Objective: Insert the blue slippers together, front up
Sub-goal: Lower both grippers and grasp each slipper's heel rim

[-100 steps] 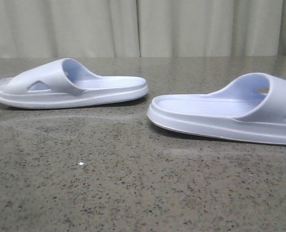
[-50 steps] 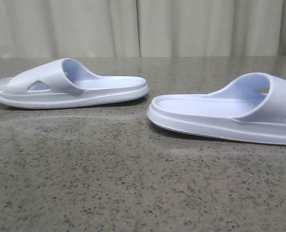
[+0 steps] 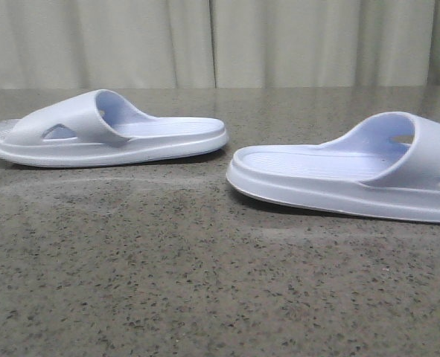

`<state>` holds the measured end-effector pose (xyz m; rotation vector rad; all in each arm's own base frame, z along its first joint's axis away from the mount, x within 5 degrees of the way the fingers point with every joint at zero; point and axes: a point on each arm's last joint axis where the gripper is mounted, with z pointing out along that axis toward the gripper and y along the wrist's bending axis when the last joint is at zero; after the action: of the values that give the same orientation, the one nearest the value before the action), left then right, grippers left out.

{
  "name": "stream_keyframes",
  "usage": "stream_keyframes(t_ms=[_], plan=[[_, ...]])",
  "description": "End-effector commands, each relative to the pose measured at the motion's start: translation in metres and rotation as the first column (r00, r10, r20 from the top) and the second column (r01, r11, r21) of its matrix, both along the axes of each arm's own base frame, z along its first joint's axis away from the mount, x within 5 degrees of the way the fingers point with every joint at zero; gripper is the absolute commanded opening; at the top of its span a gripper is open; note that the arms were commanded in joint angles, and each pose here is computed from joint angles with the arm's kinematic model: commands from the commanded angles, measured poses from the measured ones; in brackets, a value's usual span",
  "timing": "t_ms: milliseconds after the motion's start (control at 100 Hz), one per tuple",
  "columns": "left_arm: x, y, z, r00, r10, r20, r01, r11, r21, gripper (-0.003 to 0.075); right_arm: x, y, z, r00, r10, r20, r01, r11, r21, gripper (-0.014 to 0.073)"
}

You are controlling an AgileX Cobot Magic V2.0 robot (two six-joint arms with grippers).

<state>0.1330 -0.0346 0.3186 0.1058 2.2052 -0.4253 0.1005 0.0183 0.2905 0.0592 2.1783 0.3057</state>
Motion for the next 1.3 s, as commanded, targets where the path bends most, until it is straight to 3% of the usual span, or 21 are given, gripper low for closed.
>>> stream_keyframes(t_ms=[0,250,540,1000,1290], plan=[[0.008,-0.002,0.014,0.998,0.007,0.065,-0.003,0.999,-0.050,0.0320,0.005,-0.001,0.014,0.997,-0.013,0.079,0.013,1.000,-0.006,0.0199],[0.012,-0.003,0.012,0.999,0.007,0.045,-0.004,0.999,-0.050,0.0330,0.017,-0.005,0.021,0.999,-0.012,0.049,0.015,0.997,-0.076,0.0227],[0.017,-0.003,0.008,1.000,0.006,0.020,-0.005,0.999,-0.047,0.0330,0.065,-0.016,0.020,0.971,-0.062,-0.232,0.052,0.997,-0.050,0.0227],[0.031,-0.003,-0.002,1.000,0.002,-0.028,-0.003,1.000,-0.031,0.0330,0.100,-0.038,-0.001,0.953,0.022,-0.302,0.042,0.978,0.204,0.0226],[0.032,-0.003,-0.001,1.000,0.007,-0.018,-0.007,1.000,-0.028,0.0330,0.114,-0.048,-0.022,0.925,0.081,-0.372,0.029,0.960,0.280,0.0226]])
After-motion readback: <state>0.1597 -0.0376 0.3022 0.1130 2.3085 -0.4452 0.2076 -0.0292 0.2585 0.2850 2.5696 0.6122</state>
